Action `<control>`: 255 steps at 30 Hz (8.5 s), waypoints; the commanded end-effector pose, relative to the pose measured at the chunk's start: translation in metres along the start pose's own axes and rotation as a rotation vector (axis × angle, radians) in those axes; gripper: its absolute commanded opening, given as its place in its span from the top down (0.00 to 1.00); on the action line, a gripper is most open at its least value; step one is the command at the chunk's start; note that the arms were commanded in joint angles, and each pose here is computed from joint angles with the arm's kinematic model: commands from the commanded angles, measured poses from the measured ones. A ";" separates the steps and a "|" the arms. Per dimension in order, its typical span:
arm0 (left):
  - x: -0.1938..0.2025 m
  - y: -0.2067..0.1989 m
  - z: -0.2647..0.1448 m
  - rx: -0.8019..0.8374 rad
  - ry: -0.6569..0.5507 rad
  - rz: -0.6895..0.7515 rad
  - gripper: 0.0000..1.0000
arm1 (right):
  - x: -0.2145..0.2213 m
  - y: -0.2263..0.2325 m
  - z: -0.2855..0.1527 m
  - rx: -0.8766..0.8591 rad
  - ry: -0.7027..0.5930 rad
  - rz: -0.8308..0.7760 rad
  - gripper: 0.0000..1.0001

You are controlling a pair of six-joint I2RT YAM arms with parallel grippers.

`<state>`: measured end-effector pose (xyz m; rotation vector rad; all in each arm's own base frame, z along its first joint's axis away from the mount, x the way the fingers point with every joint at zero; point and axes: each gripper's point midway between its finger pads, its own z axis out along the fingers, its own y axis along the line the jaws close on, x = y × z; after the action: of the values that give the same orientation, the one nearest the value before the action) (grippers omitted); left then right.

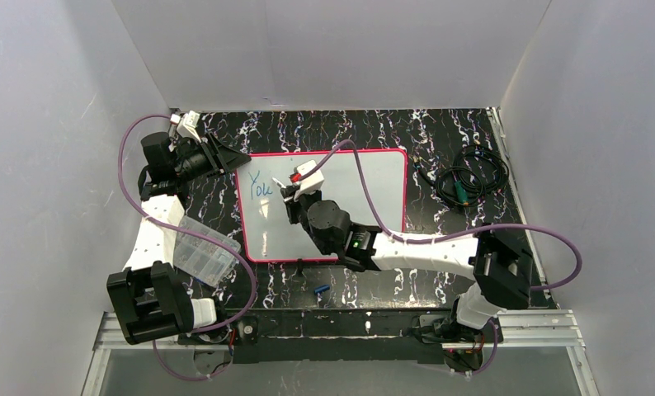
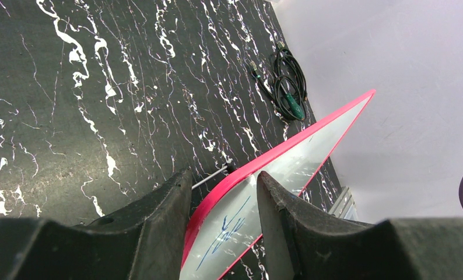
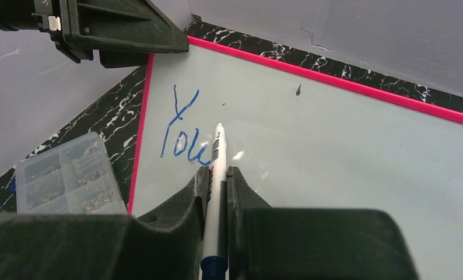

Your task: Write a sentence on the whiteboard

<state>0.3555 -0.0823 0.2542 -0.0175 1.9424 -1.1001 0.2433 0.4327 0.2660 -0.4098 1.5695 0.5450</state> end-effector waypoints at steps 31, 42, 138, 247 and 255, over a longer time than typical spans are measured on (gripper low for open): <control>0.002 -0.018 -0.006 0.049 0.007 0.029 0.57 | -0.001 -0.012 0.000 0.052 -0.009 0.039 0.99; 0.002 -0.017 -0.005 0.048 0.007 0.027 0.57 | -0.023 0.008 -0.003 -0.047 -0.065 0.081 0.99; 0.002 -0.018 -0.006 0.051 0.008 0.029 0.57 | -0.008 -0.022 -0.029 0.029 -0.071 0.093 0.99; 0.003 -0.019 -0.005 0.053 0.010 0.029 0.57 | 0.004 -0.047 -0.045 0.126 -0.006 0.094 0.99; 0.004 -0.018 -0.005 0.049 0.012 0.026 0.57 | -0.034 -0.027 -0.059 -0.046 -0.053 0.096 0.99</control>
<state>0.3548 -0.0829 0.2540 -0.0150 1.9429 -1.1032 0.2197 0.3767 0.2602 -0.3455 1.6055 0.5830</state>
